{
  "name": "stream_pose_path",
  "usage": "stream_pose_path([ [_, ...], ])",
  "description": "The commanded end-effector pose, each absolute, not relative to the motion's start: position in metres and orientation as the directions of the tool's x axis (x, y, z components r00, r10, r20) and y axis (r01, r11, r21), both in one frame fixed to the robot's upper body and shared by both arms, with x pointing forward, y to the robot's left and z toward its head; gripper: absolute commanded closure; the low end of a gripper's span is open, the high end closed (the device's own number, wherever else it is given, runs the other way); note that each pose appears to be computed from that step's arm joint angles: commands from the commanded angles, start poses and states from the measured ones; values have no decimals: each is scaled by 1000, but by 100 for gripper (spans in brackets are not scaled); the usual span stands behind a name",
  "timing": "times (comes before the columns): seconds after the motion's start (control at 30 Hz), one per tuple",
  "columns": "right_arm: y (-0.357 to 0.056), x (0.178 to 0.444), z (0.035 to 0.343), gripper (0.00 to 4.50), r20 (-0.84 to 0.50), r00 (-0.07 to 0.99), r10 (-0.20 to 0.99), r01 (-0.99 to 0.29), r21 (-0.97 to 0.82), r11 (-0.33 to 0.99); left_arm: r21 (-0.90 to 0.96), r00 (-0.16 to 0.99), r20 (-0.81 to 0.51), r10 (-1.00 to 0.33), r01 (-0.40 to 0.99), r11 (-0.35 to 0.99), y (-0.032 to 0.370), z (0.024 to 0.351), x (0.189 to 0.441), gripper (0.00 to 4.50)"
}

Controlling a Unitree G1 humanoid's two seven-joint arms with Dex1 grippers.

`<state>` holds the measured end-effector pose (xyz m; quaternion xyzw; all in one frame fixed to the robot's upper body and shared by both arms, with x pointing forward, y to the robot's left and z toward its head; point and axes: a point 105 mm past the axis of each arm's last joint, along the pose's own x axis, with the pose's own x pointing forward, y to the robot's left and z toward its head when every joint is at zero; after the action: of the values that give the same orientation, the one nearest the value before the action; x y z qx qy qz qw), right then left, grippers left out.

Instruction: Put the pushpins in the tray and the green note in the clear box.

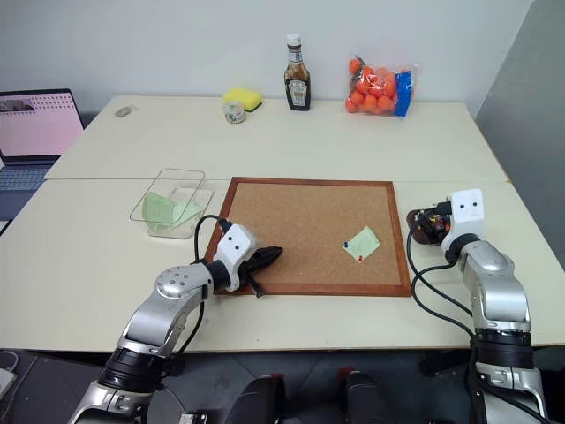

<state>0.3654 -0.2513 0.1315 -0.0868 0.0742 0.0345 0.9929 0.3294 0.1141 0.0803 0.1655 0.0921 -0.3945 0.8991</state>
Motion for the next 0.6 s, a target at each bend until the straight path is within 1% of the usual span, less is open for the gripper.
stream_pose_path([
  [0.03,-248,357,154,113,-63,994,93,-102,-161,982,214,642,-342,-687,764,608,110,68,326,450],
  [0.13,-225,343,160,113,-44,973,229,-233,-150,961,214,643,-341,-686,763,610,110,68,326,450],
  [0.23,-196,322,158,113,-58,923,380,-384,-156,910,215,642,-345,-685,764,608,111,68,325,450],
  [0.27,-191,318,158,113,-57,911,409,-412,-157,897,216,641,-346,-685,765,607,111,67,325,450],
  [0.4,-142,289,154,113,-76,798,597,-598,-213,772,214,638,-348,-686,767,605,111,67,324,450],
  [0.5,-120,281,143,113,-120,735,668,-674,-240,699,213,634,-352,-689,771,600,111,67,323,450],
  [0.6,-113,281,134,113,-155,712,685,-699,-258,667,215,633,-353,-689,771,599,111,67,323,450],
])
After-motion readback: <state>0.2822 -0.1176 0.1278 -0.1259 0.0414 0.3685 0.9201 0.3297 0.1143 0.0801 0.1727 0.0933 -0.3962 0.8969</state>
